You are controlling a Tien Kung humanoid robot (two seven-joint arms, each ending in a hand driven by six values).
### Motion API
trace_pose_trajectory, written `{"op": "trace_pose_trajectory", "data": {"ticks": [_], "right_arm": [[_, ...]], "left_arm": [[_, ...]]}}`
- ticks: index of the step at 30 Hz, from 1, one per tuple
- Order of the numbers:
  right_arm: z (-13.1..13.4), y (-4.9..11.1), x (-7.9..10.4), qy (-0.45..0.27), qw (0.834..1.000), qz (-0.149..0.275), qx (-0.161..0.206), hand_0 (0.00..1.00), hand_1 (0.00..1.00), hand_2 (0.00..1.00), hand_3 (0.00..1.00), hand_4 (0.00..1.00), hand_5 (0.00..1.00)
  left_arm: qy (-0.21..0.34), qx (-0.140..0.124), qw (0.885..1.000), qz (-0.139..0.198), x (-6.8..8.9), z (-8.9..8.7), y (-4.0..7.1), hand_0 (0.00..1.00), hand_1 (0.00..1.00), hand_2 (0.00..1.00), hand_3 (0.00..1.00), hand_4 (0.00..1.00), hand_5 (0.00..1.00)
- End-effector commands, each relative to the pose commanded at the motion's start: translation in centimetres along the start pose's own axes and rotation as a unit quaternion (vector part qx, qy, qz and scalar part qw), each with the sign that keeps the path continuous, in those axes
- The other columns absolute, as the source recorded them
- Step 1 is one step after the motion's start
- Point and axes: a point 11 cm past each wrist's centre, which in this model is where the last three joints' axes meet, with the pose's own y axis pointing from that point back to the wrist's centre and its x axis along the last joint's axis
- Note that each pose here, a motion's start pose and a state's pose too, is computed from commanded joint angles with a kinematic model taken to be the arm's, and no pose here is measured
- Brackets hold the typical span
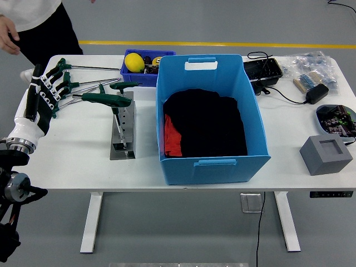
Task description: Lift tool from toolbox,place it in box,lift tool from toolbox,place it in box
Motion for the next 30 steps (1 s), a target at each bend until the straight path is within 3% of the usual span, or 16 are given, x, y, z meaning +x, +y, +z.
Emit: {"op": "trace_pose_trajectory", "data": {"ticks": [30], "right_arm": [[0.3,0.01,-0.01,0.006,1.0,0.0,-0.004,0.675,0.646,0.716,0.579,0.785,0.73]], "left_arm": [[-0.01,0.003,1.0,0.003,0.26,-0.16,-0.11,0.875,0.885,0.954,0.887,0.998,0.975]]}}
